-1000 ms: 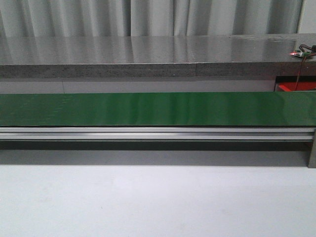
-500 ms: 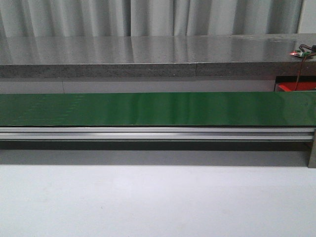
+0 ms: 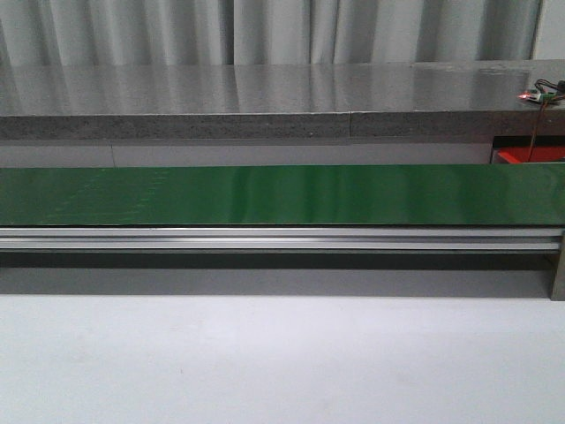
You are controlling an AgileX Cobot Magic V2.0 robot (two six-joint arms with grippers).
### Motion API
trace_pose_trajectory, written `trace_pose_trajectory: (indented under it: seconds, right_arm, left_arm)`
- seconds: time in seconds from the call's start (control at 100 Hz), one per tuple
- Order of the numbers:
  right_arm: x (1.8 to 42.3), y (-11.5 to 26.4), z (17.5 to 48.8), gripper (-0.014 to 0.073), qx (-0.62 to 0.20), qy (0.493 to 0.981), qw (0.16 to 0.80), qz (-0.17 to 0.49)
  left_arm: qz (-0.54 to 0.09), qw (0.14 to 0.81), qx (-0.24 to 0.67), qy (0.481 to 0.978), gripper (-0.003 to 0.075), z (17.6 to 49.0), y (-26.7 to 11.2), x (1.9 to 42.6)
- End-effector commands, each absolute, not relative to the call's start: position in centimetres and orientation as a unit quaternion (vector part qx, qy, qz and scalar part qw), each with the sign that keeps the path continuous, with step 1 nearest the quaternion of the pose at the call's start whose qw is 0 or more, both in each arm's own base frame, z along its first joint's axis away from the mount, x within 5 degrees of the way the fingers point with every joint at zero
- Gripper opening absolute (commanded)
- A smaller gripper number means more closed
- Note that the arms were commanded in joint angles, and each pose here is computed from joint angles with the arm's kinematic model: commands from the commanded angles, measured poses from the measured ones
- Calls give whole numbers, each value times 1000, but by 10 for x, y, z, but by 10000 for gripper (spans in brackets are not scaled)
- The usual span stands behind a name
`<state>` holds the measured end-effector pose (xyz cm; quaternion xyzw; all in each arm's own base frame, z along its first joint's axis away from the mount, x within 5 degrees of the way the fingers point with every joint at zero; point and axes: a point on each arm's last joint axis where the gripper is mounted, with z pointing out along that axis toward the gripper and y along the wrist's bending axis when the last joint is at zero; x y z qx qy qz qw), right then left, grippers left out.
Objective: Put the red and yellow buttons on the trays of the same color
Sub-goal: 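Move the left gripper down over the red push-buttons on the table, then grasp a red push-button with the left gripper and lift it over the belt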
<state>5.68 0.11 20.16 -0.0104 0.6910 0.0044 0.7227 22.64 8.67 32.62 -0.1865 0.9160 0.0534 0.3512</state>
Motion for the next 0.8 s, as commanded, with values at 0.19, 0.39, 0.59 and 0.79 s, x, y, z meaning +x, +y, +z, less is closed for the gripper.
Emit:
trace_pose_trajectory:
  seconds: [0.19,0.39,0.59,0.79]
  right_arm:
    - [54,2,216,-72,-14,650,760,5]
    - [54,2,216,-72,-14,650,760,5]
    - [54,2,216,-72,-14,650,760,5]
    - [54,2,216,-72,-14,650,760,5]
  left_arm:
    - [42,278,-191,940,689,318,100,252]
    - [49,238,-222,944,691,302,122,253]
    - [45,199,-266,942,691,287,153,243]
    - [13,197,-266,943,690,275,162,248]
